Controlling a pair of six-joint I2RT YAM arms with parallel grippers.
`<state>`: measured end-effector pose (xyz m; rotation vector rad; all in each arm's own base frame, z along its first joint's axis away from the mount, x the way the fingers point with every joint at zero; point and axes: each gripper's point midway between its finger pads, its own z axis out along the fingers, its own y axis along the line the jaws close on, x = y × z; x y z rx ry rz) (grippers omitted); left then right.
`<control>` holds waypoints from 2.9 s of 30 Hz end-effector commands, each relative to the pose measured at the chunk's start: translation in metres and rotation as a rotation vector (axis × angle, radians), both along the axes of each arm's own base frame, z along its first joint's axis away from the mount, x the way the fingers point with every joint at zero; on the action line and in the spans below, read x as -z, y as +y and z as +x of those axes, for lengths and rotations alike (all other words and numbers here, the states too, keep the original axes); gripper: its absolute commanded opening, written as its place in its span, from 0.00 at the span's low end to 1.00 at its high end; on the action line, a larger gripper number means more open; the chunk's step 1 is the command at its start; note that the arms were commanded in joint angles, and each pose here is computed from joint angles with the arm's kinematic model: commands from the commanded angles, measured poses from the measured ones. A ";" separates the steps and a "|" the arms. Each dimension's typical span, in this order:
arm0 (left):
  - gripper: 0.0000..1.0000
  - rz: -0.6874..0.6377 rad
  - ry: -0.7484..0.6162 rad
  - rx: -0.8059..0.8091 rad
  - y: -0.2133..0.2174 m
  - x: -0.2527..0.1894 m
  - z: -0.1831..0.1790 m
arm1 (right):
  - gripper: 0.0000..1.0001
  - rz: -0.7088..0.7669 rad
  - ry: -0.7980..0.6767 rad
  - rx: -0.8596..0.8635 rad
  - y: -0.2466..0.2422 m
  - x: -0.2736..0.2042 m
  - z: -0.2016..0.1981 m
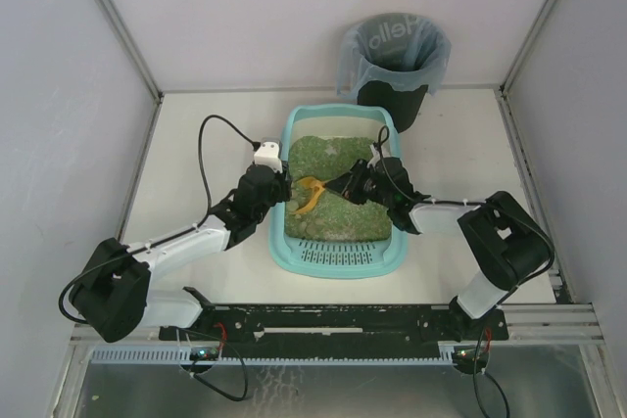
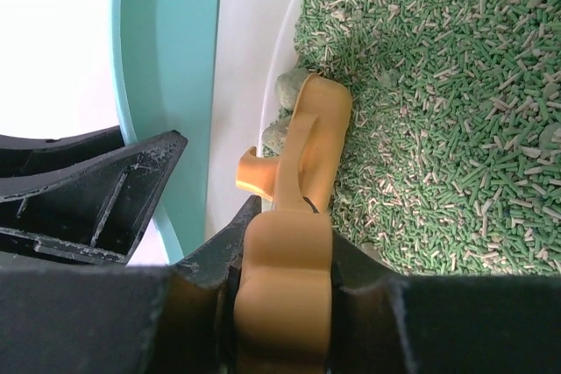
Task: Clean the litter box
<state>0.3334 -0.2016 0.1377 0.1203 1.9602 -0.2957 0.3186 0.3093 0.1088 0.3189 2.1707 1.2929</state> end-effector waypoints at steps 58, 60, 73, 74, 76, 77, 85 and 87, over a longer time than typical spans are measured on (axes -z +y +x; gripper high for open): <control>0.40 -0.107 -0.043 0.096 -0.033 -0.032 0.003 | 0.00 -0.129 0.039 -0.178 0.009 0.009 -0.015; 0.40 -0.108 -0.045 0.096 -0.033 -0.033 0.003 | 0.00 -0.050 0.039 -0.153 0.009 0.000 -0.007; 0.40 -0.102 -0.048 0.089 -0.031 -0.033 0.004 | 0.00 0.046 -0.011 -0.027 -0.022 -0.024 0.006; 0.40 -0.103 -0.048 0.090 -0.031 -0.033 0.004 | 0.00 0.042 -0.018 -0.021 -0.025 -0.026 0.006; 0.40 -0.103 -0.047 0.091 -0.031 -0.033 0.004 | 0.00 0.036 -0.030 -0.014 -0.029 -0.029 0.006; 0.40 -0.102 -0.047 0.092 -0.032 -0.033 0.004 | 0.00 0.033 -0.038 -0.013 -0.031 -0.032 0.006; 0.40 -0.104 -0.049 0.091 -0.031 -0.034 0.004 | 0.00 0.012 -0.090 -0.029 -0.036 -0.041 0.003; 0.40 -0.104 -0.049 0.092 -0.031 -0.034 0.003 | 0.00 0.006 -0.090 -0.035 -0.034 -0.038 0.002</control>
